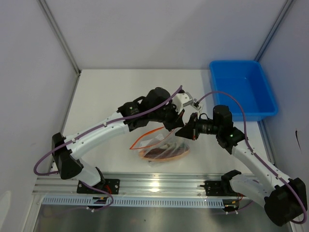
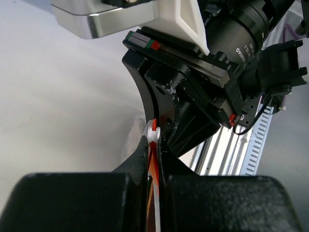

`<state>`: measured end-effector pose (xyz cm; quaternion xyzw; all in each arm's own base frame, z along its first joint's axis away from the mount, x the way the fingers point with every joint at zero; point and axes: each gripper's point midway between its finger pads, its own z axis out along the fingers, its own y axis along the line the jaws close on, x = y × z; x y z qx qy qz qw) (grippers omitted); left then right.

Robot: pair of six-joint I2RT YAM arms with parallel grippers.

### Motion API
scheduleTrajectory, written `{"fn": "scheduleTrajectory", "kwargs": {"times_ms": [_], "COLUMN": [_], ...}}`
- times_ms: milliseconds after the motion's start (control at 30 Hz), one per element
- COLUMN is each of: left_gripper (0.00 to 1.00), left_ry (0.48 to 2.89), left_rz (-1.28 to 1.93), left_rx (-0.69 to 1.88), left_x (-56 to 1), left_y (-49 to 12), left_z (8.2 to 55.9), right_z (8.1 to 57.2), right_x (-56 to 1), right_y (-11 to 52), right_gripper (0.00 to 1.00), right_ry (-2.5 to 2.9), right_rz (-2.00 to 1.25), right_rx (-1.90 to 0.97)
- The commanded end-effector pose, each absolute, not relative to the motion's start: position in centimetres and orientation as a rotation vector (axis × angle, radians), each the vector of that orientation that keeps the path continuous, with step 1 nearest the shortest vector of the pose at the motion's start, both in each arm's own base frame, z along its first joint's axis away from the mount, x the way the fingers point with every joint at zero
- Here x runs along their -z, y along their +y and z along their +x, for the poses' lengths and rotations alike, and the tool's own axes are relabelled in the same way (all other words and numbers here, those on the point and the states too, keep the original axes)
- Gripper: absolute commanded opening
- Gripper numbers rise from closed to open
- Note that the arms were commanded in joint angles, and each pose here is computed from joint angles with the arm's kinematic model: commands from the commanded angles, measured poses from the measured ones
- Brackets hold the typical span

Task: Place the food in the zip-top bag and seal the zipper
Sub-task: Zip the zipper food storage bag at the center of the board.

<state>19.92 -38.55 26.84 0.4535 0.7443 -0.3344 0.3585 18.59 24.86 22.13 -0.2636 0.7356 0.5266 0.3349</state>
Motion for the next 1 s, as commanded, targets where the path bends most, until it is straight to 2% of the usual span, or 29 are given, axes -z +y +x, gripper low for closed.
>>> {"fn": "scheduleTrajectory", "kwargs": {"times_ms": [0,100,133,233,300,567,633,833,967], "left_gripper": [0.01,0.01,0.01,0.01,0.01,0.01,0.01,0.01,0.01], "left_ry": [1.82,1.804,1.8,1.807,1.807,1.837,1.846,1.837,1.839], "left_rz": [1.202,1.204,1.202,1.197,1.186,1.172,1.174,1.182,1.176], "left_rx": [0.957,0.994,0.998,1.005,1.015,1.032,1.039,1.072,1.069], "left_x": [-29.8,-30.2,-30.4,-30.2,-30.4,-29.7,-29.5,-29.8,-30.0], "left_y": [-38.6,-38.3,-38.2,-37.8,-37.6,-36.8,-36.8,-37.0,-37.0], "left_z": [18.7,18.2,18.2,18.1,18.3,18.4,18.3,18.0,18.1], "right_z": [18.4,19.0,19.2,19.1,18.7,17.1,16.9,16.9,16.9], "right_x": [-24.6,-24.7,-24.7,-25.1,-25.4,-26.5,-26.8,-26.8,-26.4], "right_y": [25.1,24.8,24.7,24.9,25.0,25.4,25.4,25.5,25.7], "right_gripper": [0.04,0.25,0.24,0.05,0.0,0.0,0.11,0.17,0.0], "right_ry": [1.836,1.842,1.847,1.825,1.806,1.692,1.678,1.68,1.697], "right_rz": [-0.769,-0.744,-0.737,-0.757,-0.779,-0.847,-0.854,-0.868,-0.874], "right_rx": [-1.37,-1.342,-1.341,-1.367,-1.402,-1.49,-1.486,-1.499,-1.513]}}
